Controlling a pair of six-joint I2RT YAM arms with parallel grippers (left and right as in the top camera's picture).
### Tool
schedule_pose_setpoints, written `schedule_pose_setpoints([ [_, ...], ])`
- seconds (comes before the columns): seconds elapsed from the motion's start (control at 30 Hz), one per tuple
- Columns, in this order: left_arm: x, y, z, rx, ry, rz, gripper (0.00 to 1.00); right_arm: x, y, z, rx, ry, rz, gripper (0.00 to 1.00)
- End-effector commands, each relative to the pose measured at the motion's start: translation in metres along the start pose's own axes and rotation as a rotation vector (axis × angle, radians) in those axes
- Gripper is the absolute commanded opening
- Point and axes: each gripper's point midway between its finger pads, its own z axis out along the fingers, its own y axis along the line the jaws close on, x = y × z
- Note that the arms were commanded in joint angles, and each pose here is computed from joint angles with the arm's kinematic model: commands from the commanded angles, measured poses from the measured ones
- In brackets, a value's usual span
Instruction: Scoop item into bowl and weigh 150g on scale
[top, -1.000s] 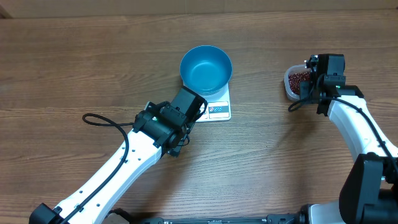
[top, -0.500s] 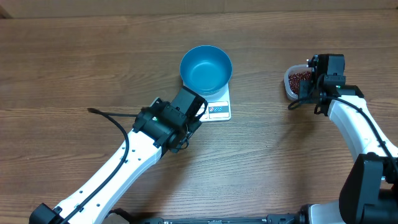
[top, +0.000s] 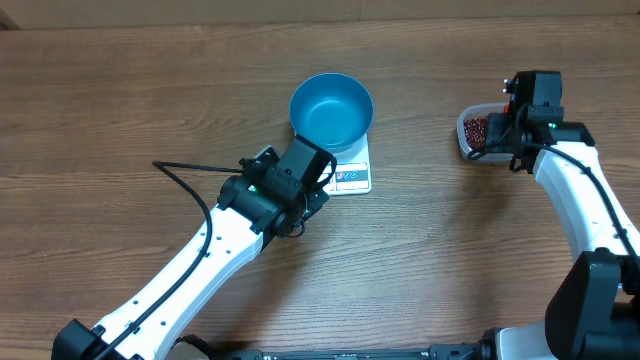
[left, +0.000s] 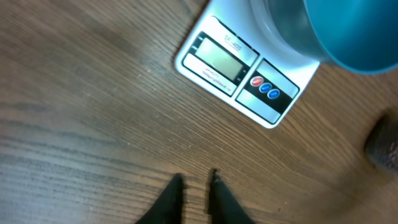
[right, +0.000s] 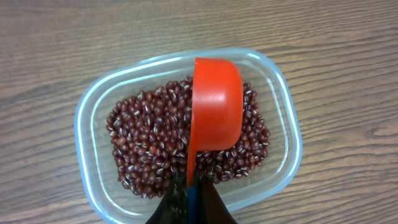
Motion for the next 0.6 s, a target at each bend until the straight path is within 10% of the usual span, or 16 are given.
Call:
schedule_pose_setpoints([
  [0.0, 0.005, -0.003, 0.009, 0.001, 0.016, 0.056, 0.04, -0.018, -0.003, -0.011, 0.006, -0.035, 0.080, 0.04],
  [0.57, 0.014, -0.034, 0.054, 0.054, 0.022, 0.282, 0.04, -0.023, -0.006, -0.022, 0.013, -0.057, 0.086, 0.04],
])
